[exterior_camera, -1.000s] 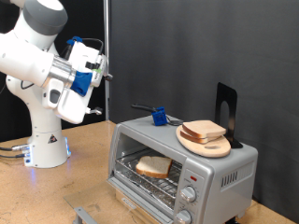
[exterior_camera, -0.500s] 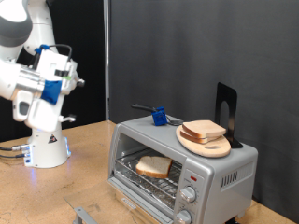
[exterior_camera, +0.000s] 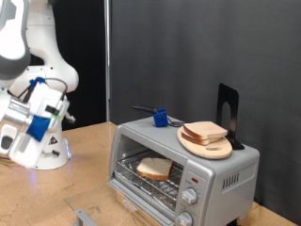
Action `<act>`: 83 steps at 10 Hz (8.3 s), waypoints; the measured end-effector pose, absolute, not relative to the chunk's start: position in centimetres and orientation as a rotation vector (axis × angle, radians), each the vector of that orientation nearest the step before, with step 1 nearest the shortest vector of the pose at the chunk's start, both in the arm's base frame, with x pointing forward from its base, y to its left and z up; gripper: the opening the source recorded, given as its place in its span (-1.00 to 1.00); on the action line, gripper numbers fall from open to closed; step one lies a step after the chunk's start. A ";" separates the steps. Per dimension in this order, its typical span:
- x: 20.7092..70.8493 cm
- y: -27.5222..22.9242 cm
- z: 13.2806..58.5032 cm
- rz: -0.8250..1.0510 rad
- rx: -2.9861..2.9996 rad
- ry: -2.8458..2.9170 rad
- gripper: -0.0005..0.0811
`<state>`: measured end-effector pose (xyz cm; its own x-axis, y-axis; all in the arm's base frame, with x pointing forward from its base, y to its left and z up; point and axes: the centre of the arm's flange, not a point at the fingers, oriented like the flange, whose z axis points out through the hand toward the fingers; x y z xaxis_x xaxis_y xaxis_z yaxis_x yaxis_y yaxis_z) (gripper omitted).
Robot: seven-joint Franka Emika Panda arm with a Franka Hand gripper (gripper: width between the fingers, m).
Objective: Make a piece of toast with the oven
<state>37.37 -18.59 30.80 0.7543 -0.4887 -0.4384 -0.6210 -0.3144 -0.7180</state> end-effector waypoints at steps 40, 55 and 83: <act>38.2 -12.2 27.6 0.125 -2.103 0.701 0.68; 37.4 -12.0 15.0 0.184 -2.147 0.606 0.68; 33.3 -7.9 33.1 0.048 -1.894 0.564 0.68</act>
